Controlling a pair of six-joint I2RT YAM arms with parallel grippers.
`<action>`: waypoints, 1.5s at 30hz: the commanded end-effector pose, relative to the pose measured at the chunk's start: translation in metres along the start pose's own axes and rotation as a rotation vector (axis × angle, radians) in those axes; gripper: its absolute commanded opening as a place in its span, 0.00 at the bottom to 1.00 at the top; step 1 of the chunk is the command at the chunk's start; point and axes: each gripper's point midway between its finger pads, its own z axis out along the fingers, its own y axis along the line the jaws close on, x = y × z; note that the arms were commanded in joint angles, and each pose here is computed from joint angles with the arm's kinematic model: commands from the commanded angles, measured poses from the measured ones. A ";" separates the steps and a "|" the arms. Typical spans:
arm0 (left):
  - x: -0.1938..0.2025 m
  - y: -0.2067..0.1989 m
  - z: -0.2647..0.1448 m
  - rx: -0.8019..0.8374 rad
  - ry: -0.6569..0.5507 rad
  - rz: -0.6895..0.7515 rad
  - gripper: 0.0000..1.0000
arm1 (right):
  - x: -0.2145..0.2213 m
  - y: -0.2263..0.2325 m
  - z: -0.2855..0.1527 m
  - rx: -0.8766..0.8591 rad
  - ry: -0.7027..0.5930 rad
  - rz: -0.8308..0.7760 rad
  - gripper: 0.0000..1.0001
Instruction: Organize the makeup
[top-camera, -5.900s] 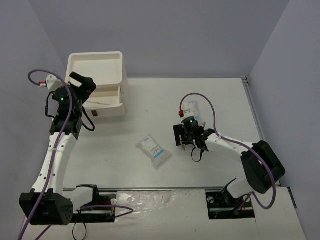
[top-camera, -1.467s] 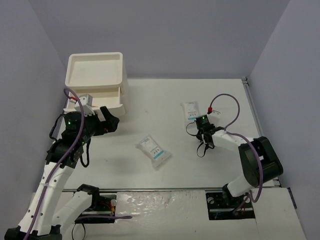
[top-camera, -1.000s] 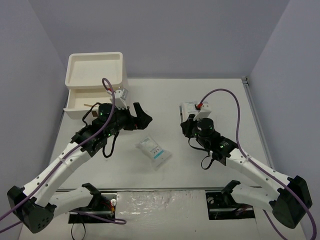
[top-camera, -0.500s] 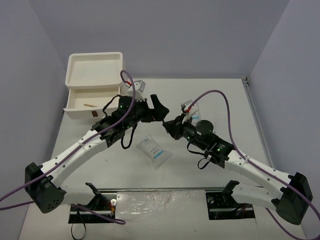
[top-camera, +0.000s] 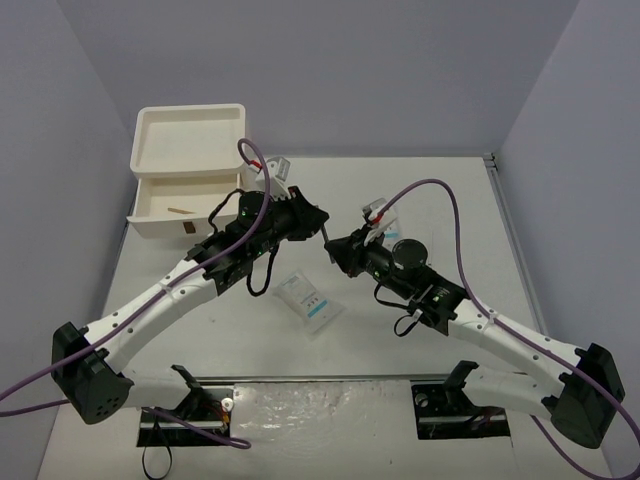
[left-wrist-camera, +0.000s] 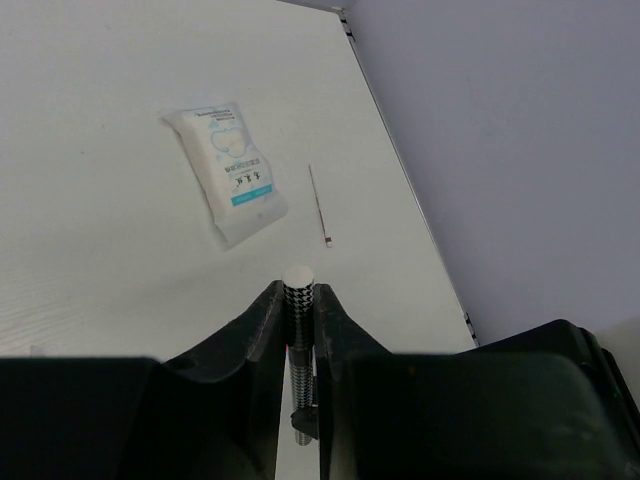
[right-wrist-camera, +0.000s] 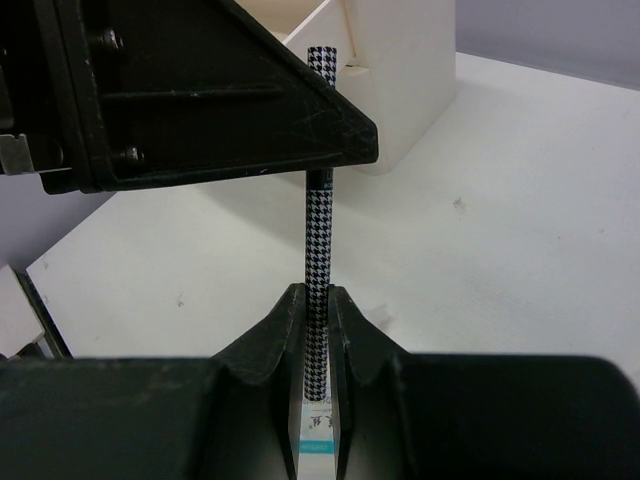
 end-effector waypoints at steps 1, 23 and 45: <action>-0.028 -0.028 -0.004 0.096 -0.100 -0.013 0.00 | -0.043 0.012 0.004 -0.030 -0.128 -0.015 0.30; -0.206 0.164 -0.117 -0.352 -0.705 -0.277 0.00 | -0.016 -0.139 -0.068 0.611 -0.041 0.063 0.99; -0.211 0.238 -0.155 -0.650 -0.600 -0.140 0.92 | 0.049 -0.227 -0.104 0.945 0.159 0.192 0.99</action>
